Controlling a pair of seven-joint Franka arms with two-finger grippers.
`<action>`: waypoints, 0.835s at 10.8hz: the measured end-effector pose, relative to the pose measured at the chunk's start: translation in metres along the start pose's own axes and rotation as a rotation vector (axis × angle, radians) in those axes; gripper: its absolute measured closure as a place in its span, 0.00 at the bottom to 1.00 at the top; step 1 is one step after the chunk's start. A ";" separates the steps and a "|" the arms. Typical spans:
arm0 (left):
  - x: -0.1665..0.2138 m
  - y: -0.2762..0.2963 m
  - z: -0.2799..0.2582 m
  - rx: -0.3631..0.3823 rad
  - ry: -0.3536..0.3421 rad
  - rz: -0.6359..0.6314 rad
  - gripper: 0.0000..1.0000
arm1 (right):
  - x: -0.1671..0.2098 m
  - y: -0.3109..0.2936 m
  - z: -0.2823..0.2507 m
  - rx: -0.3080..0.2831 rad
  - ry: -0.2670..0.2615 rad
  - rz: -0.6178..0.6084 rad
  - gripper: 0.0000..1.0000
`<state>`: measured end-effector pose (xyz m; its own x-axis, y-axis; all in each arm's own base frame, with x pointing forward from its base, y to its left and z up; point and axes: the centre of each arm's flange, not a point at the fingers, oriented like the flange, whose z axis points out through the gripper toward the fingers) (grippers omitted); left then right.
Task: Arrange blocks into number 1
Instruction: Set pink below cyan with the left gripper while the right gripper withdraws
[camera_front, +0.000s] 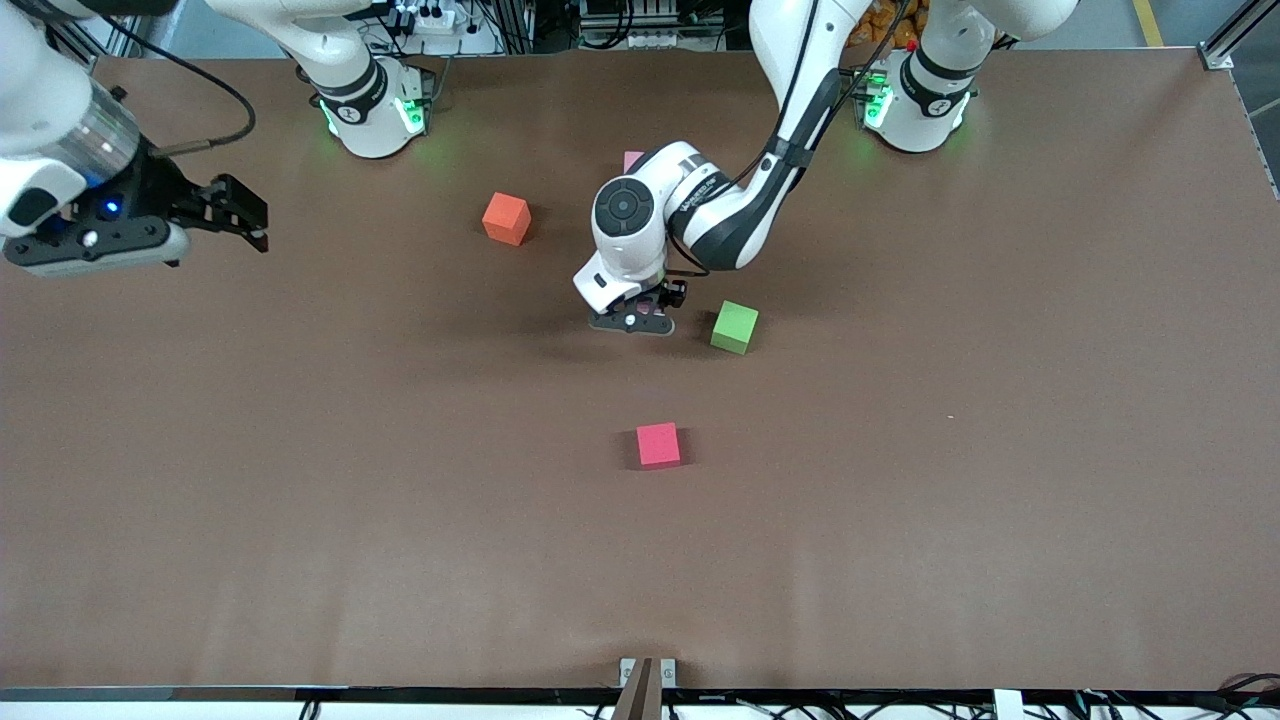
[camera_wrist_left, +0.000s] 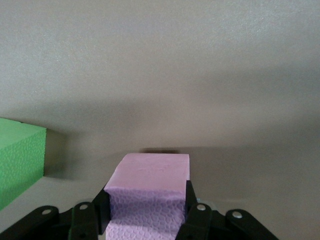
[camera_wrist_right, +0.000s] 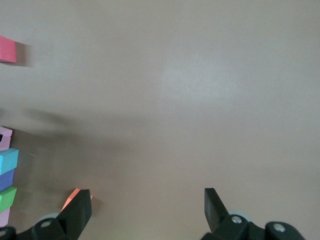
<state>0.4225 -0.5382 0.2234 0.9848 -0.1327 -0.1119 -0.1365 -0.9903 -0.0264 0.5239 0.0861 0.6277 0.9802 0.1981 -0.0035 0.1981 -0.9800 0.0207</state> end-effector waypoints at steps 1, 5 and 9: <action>-0.002 0.002 0.002 0.001 -0.003 0.002 0.44 | -0.001 0.000 -0.011 0.000 0.011 -0.009 0.00; -0.005 0.007 0.005 -0.007 0.000 0.005 0.44 | -0.003 0.016 -0.035 -0.002 0.051 0.021 0.00; -0.004 0.007 0.011 -0.006 -0.004 0.002 0.44 | -0.004 0.059 -0.034 0.023 0.066 0.181 0.00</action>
<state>0.4162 -0.5439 0.2127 0.9841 -0.1350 -0.1158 -0.1383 -0.9902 -0.0205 0.5318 0.0286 0.6633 0.9978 0.0189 0.0637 0.0194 -0.9998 -0.0075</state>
